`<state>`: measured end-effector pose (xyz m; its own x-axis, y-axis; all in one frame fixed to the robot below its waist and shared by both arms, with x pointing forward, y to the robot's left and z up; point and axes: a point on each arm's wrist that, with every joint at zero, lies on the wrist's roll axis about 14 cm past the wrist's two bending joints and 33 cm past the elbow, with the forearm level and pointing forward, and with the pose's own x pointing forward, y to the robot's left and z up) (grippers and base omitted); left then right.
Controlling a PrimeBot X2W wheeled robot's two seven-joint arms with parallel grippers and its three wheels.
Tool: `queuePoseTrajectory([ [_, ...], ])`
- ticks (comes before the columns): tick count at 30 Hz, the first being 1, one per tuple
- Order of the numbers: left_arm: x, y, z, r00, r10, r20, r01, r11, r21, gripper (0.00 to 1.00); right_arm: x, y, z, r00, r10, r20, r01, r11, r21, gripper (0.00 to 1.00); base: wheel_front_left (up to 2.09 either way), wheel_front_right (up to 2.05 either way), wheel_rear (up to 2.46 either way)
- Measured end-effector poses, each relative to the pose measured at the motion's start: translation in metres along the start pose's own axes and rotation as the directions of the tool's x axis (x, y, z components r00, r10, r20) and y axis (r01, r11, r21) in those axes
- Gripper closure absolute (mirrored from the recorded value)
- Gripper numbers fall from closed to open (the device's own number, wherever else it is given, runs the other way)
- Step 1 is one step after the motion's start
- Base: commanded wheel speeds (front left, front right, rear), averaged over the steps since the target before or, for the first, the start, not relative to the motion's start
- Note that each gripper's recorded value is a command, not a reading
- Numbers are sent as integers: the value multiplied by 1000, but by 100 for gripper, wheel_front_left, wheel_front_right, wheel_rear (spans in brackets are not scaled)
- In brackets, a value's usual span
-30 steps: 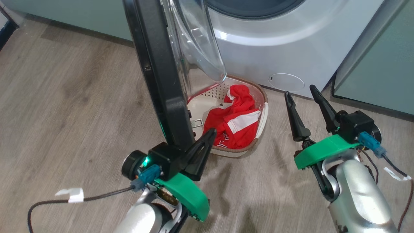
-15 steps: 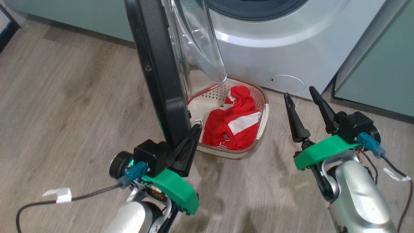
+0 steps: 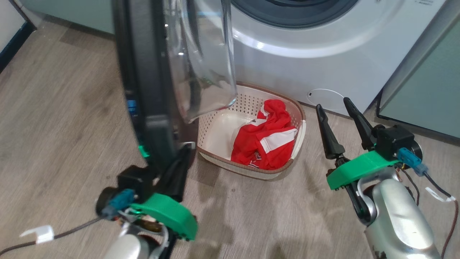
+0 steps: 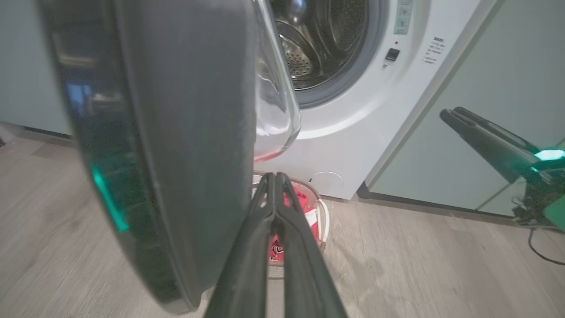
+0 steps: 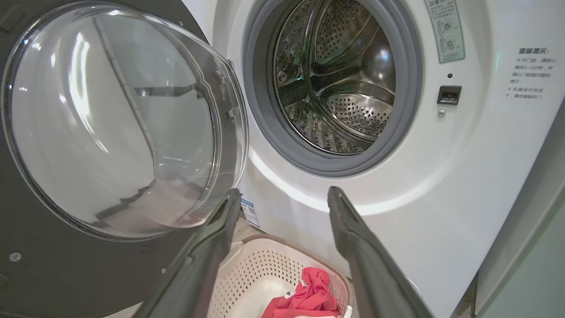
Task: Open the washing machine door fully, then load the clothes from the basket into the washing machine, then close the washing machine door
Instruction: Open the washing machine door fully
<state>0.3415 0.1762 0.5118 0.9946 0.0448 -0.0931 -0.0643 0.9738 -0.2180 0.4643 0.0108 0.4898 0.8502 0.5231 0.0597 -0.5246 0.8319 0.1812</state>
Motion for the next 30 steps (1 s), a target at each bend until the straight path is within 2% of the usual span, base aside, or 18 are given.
queuePoseTrajectory([
  [6,-10,43,2,991,137,9,-137,991,6,100,3,4,-2,1000,11,-3,-11,1000,4,0,0,0,0],
  [13,-19,87,8,963,269,37,-269,963,4,100,4,5,-1,1000,15,-1,-15,1000,4,0,0,0,0],
  [30,-18,171,21,882,456,122,-455,890,-37,100,5,1,-5,1000,6,-13,-6,1000,11,0,0,0,0],
])
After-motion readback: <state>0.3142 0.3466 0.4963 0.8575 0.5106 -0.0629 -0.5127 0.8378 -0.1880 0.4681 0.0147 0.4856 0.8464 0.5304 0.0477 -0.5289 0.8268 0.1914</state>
